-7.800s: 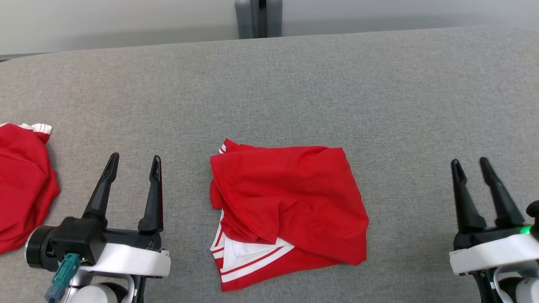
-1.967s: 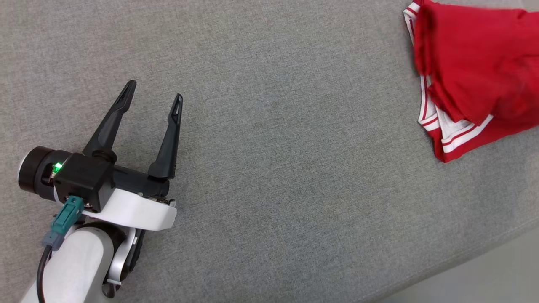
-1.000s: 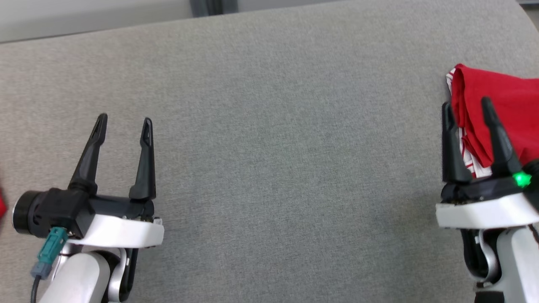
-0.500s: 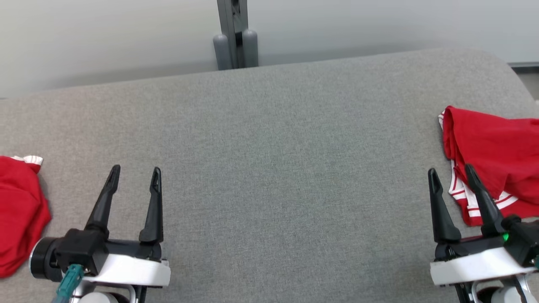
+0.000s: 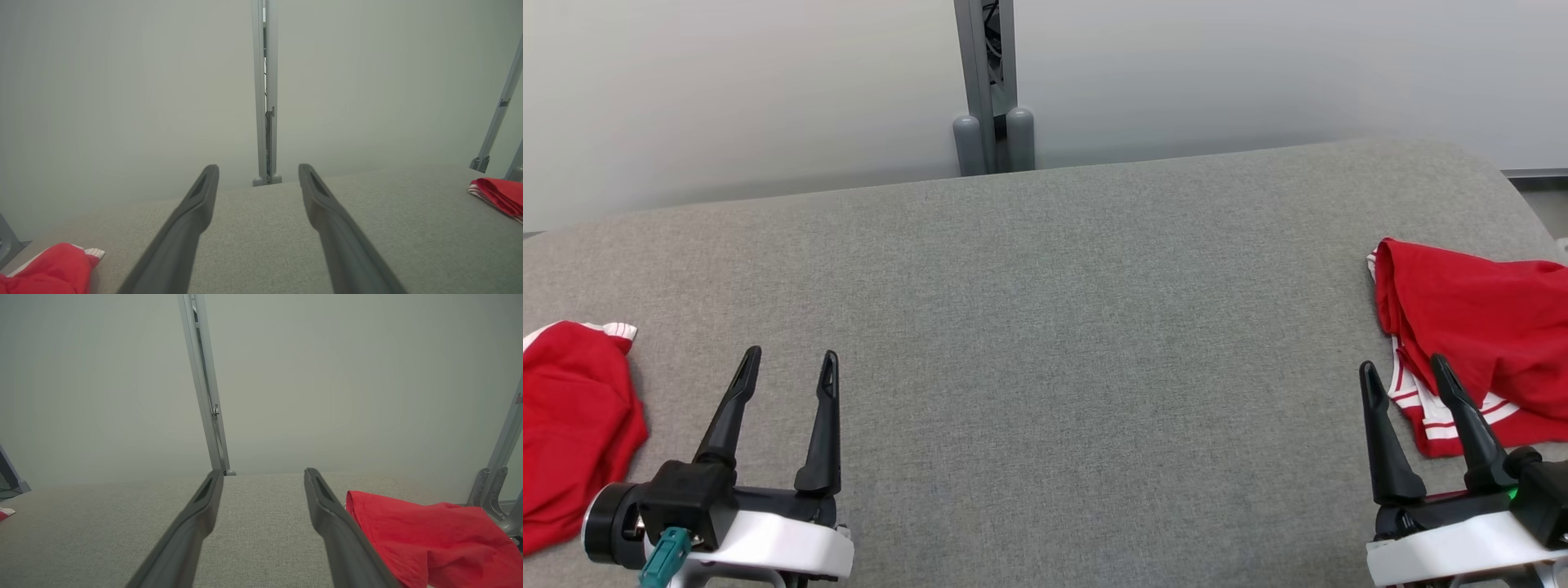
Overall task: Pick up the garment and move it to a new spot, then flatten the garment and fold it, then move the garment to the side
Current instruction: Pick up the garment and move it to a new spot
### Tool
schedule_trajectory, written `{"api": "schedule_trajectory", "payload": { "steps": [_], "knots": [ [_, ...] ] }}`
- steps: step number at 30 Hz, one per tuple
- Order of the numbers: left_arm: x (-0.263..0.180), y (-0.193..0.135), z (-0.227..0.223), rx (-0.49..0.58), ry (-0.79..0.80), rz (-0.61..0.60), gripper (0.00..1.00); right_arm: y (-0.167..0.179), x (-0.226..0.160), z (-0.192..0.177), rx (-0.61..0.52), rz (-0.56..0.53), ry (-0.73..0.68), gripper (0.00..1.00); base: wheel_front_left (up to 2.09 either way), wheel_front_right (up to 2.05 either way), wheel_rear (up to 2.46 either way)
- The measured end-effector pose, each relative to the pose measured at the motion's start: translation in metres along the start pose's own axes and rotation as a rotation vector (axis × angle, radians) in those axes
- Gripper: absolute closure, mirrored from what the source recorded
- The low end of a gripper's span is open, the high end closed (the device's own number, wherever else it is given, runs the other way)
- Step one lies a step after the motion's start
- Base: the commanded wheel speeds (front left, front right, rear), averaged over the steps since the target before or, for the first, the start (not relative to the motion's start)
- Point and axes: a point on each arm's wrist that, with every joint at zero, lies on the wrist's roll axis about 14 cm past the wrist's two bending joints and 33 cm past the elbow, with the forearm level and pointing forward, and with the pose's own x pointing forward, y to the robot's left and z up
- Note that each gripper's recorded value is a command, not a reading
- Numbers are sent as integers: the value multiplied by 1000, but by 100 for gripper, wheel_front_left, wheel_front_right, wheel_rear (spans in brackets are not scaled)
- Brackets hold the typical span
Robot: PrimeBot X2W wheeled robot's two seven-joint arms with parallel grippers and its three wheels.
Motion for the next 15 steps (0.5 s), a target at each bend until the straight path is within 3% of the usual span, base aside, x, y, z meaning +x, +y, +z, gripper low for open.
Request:
{"api": "schedule_trajectory", "payload": {
  "steps": [15],
  "knots": [
    [-3,5,-4,0,24,26,0,-1,3,-1,6,0,0,0,0,0,0]
  ]
}}
